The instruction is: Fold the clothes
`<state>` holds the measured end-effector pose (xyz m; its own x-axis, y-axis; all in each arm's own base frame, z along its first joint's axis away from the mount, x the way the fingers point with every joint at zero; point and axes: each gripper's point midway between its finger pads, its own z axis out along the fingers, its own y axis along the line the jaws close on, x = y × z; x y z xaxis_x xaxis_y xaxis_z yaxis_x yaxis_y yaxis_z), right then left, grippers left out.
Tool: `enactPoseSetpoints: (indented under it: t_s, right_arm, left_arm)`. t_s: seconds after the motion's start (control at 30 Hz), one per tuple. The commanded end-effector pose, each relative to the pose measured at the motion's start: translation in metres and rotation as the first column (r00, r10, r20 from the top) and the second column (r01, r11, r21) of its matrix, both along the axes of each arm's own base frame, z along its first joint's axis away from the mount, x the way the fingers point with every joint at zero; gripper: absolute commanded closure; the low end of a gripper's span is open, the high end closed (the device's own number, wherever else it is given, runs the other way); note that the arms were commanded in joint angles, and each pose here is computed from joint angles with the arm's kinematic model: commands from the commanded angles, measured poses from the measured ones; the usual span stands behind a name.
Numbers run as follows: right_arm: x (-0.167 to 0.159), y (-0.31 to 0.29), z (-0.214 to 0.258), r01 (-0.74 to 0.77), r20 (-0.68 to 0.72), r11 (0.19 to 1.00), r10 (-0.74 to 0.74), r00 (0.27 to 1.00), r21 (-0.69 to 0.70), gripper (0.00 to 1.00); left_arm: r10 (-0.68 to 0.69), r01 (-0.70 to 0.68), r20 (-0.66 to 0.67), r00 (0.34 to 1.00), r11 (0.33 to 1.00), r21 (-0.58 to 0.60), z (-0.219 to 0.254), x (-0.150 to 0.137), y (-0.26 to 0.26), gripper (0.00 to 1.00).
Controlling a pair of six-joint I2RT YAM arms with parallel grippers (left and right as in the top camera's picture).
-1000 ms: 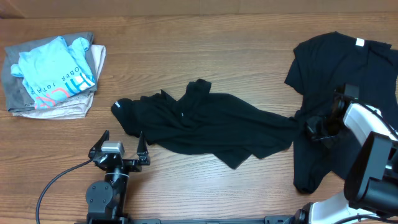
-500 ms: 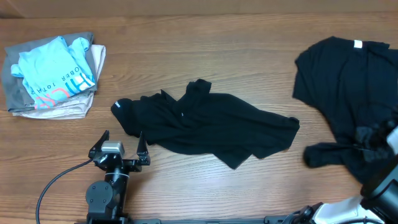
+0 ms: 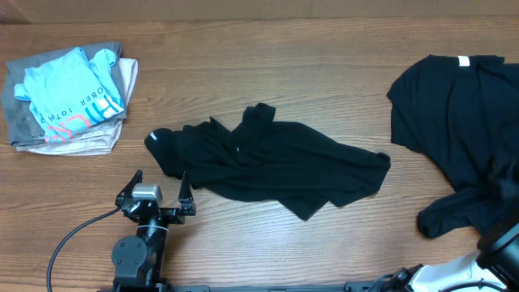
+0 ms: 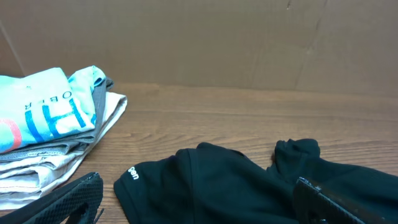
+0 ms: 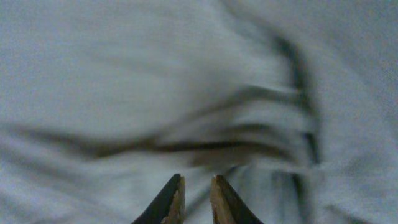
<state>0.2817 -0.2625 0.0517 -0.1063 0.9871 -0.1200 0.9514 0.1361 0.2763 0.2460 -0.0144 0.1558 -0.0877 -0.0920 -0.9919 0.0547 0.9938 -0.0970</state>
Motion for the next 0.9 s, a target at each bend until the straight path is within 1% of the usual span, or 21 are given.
enactPoseSetpoints:
  t_s: [0.0, 0.07, 0.1, 0.17, 0.23, 0.27, 0.37, 0.47, 0.57, 0.7, 0.73, 0.87]
  right_arm:
    - [0.051, 0.008, 0.067, -0.183, 0.093, 0.980, 0.190, 0.977, -0.080, 0.79]
    - [0.064, 0.029, 0.084, -0.265, 0.090, 0.961, 0.272, 0.958, -0.075, 0.79]
    - [0.071, 0.042, 0.089, -0.310, 0.094, 0.948, 0.315, 0.944, -0.068, 0.81]
    - [0.087, 0.076, 0.090, -0.427, 0.108, 0.903, 0.431, 0.896, -0.056, 0.90]
    - [0.096, 0.106, 0.084, -0.518, 0.087, 0.854, 0.520, 0.850, -0.052, 0.96]
    - [0.101, 0.125, 0.078, -0.564, 0.068, 0.824, 0.566, 0.822, -0.052, 0.96]
    - [0.108, 0.158, 0.060, -0.636, 0.010, 0.769, 0.638, 0.770, -0.062, 0.96]
    - [0.111, 0.177, 0.037, -0.678, -0.076, 0.731, 0.673, 0.735, -0.079, 0.96]
    - [0.109, 0.182, 0.016, -0.675, -0.160, 0.733, 0.659, 0.735, -0.082, 0.96]
    - [0.105, 0.189, -0.014, -0.689, -0.208, 0.724, 0.672, 0.711, -0.017, 0.96]
    - [0.103, 0.190, -0.030, -0.686, -0.227, 0.728, 0.671, 0.706, 0.017, 0.96]
    - [0.105, 0.189, -0.059, -0.684, -0.248, 0.728, 0.672, 0.698, 0.047, 0.96]
  left_arm:
    - [-0.010, 0.010, 0.008, 1.000, 1.000, 0.022, 0.000, 0.000, -0.002, 0.00]
    - [-0.010, 0.010, 0.009, 1.000, 1.000, 0.022, 0.001, 0.000, -0.002, 0.00]
    - [-0.010, 0.010, 0.008, 1.000, 1.000, 0.022, 0.000, 0.000, -0.002, 0.00]
    - [-0.010, 0.010, 0.008, 1.000, 1.000, 0.022, 0.000, 0.000, -0.002, 0.00]
    - [-0.010, 0.010, 0.008, 1.000, 1.000, 0.022, 0.000, 0.000, -0.002, 0.00]
    - [-0.010, 0.010, 0.009, 1.000, 1.000, 0.022, 0.001, 0.000, -0.002, 0.00]
    - [-0.010, 0.010, 0.008, 1.000, 1.000, 0.022, 0.000, 0.000, -0.002, 0.00]
    - [-0.010, 0.010, 0.009, 1.000, 1.000, 0.022, 0.001, 0.000, -0.002, 0.00]
    - [-0.010, 0.010, 0.008, 1.000, 1.000, 0.022, 0.000, 0.000, -0.002, 0.00]
    - [-0.010, 0.010, 0.009, 1.000, 1.000, 0.022, 0.001, 0.000, -0.002, 0.00]
    - [-0.010, 0.010, 0.008, 1.000, 1.000, 0.022, 0.000, 0.000, -0.002, 0.00]
    - [-0.010, 0.010, 0.009, 1.000, 1.000, 0.022, 0.001, 0.000, -0.002, 0.00]
